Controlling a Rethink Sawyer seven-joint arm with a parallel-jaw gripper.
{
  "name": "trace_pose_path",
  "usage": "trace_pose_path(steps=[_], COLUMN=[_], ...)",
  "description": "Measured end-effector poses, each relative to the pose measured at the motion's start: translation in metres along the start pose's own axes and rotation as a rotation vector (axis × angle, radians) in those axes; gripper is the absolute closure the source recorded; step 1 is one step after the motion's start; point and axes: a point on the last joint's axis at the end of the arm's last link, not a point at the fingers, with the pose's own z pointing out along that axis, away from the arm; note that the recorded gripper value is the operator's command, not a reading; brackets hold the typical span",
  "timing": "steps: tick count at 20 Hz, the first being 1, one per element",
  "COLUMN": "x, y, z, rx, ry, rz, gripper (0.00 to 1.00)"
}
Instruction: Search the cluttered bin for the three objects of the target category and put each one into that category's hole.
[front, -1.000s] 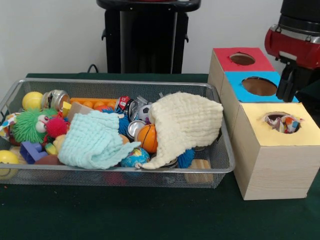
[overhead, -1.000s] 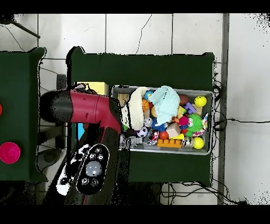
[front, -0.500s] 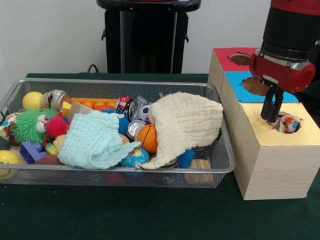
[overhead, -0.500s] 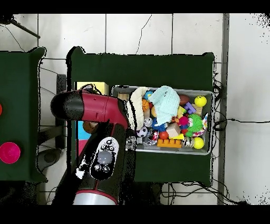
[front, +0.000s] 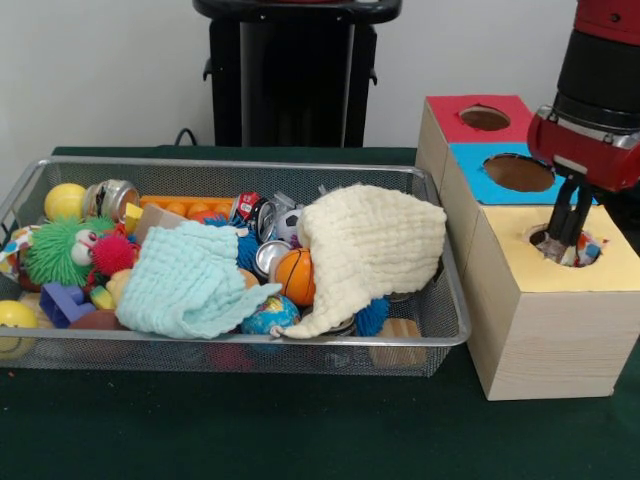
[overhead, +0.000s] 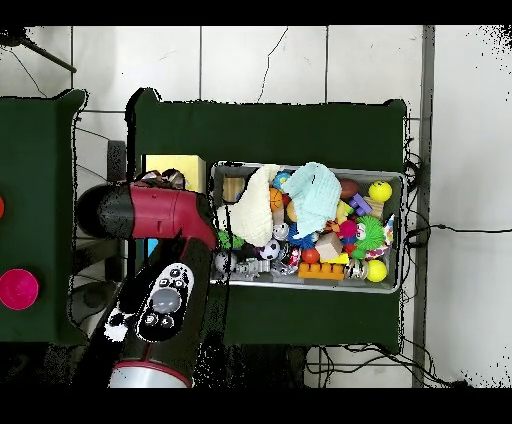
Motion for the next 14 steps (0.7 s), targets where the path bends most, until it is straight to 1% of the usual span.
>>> trace_pose_path(steps=[1,3,9,14], x=[0.007,0.015,0.014,0.003], y=[0.001,0.004,0.003,0.000], z=[0.000,-0.002,-0.003,0.004], rx=[0.000,-0.003,-0.001,-0.002], ry=[0.001,-0.003,-0.010,-0.002], rz=[-0.010,-0.024,-0.026,-0.005], gripper=[1.00,1.00,1.00,1.00])
